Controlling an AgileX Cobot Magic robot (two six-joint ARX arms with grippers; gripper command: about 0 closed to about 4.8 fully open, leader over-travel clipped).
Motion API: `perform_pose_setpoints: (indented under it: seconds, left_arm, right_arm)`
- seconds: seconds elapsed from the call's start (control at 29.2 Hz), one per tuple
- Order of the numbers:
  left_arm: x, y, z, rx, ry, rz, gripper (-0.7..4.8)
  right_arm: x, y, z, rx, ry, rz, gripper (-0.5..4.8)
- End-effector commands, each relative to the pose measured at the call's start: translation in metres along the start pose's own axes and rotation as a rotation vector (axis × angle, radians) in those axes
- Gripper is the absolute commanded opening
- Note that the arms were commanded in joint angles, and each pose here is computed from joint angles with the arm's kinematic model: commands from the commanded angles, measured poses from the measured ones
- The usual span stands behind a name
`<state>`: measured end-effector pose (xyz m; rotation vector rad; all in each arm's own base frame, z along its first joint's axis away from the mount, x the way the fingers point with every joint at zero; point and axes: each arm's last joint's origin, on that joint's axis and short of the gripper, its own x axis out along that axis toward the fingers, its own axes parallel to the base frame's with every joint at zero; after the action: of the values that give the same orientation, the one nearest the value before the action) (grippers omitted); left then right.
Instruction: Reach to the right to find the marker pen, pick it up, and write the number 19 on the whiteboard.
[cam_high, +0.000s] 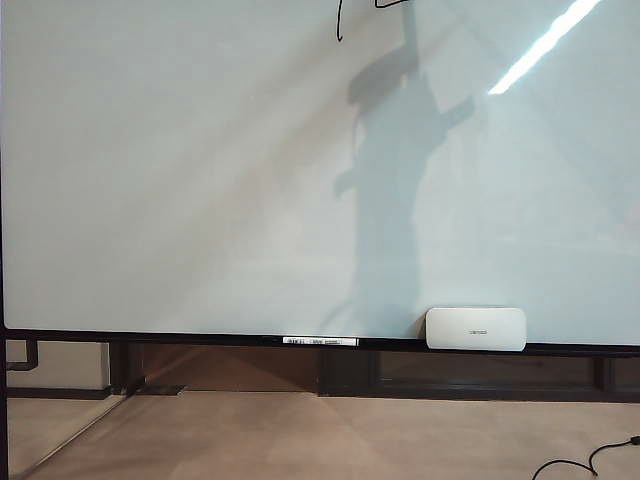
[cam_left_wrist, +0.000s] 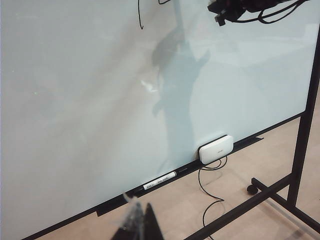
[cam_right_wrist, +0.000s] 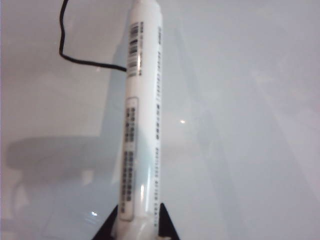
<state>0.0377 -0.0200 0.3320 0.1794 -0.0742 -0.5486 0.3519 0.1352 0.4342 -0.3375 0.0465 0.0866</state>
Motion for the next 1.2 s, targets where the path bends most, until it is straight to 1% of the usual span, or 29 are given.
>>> perform_pose_setpoints:
  seconds: [0.03,0.21,0.45,0.62,0.72,0.86,1.03,1.2]
  left_arm:
    - [-0.001,0.0,0.003,0.002,-0.02,0.003,-0.05]
    - [-0.001,0.0,0.003,0.001,-0.02,0.003,-0.05]
    - [-0.001,0.0,0.003,0.002,-0.02,0.003,-0.05]
    - [-0.001,0.0,0.003,0.002,-0.02,0.003,-0.05]
    - [-0.001,0.0,0.003,0.002,-0.02,0.003,-0.05]
    - [-0.001,0.0,0.003,0.002,-0.02,0.003,-0.05]
    - [-0.001,0.0,0.003,0.002,-0.02,0.003,-0.05]
    - [-0.001,0.0,0.003,0.002,-0.02,0.003,-0.05]
  right_arm:
    - [-0.001,-0.002,0.005,0.01,-0.038,-0.01,-0.05]
    - [-0.001,-0.002,0.008,0.02,-0.07,-0.017,-0.05]
    - [0.008,0.0,0.002,0.017,-0.058,-0.019,-0.05]
    - [0.01,0.0,0.004,0.028,-0.09,-0.03,-0.05]
    - [0.011,0.001,0.003,0.026,-0.085,-0.028,-0.05]
    - [0.015,0.0,-0.002,0.021,-0.063,-0.03,-0.05]
    - [0.019,0.0,-0.013,0.018,0.021,-0.018,-0.05]
    - [0.019,-0.003,-0.019,0.036,0.07,-0.018,-0.05]
